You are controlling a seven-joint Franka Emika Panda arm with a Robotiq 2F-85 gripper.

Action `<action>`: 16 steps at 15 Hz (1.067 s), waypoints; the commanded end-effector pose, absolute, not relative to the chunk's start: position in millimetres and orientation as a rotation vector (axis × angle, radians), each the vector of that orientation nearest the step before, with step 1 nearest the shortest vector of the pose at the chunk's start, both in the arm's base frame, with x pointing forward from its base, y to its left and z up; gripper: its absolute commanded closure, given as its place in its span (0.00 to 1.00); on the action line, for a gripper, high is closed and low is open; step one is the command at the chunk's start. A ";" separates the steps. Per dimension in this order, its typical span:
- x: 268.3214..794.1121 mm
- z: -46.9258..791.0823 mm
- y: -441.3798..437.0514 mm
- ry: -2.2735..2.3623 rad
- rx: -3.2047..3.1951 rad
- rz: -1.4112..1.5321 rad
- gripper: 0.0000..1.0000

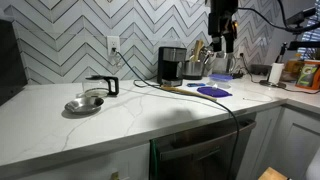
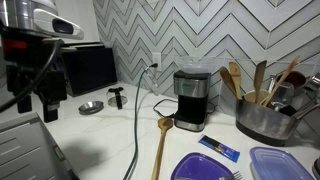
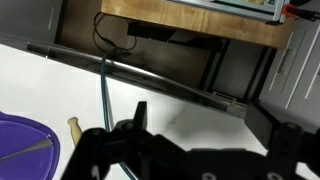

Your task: Remove the clear bowl from the coffee maker top and move it to the left of the metallic plate on the counter top

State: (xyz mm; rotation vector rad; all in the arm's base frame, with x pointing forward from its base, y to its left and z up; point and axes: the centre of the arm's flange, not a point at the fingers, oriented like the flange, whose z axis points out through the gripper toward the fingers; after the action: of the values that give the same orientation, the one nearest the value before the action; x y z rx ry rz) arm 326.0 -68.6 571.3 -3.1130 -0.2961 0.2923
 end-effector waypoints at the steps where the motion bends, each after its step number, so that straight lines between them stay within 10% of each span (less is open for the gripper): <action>1: 326.0 571.3 -68.6 -0.296 -3.113 0.292 0.00; 16: 447.4 680.3 -57.5 0.424 -2.878 0.016 0.00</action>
State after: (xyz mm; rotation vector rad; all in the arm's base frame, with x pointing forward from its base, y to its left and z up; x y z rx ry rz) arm 400.5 -44.8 652.3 -2.9416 0.2243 0.0538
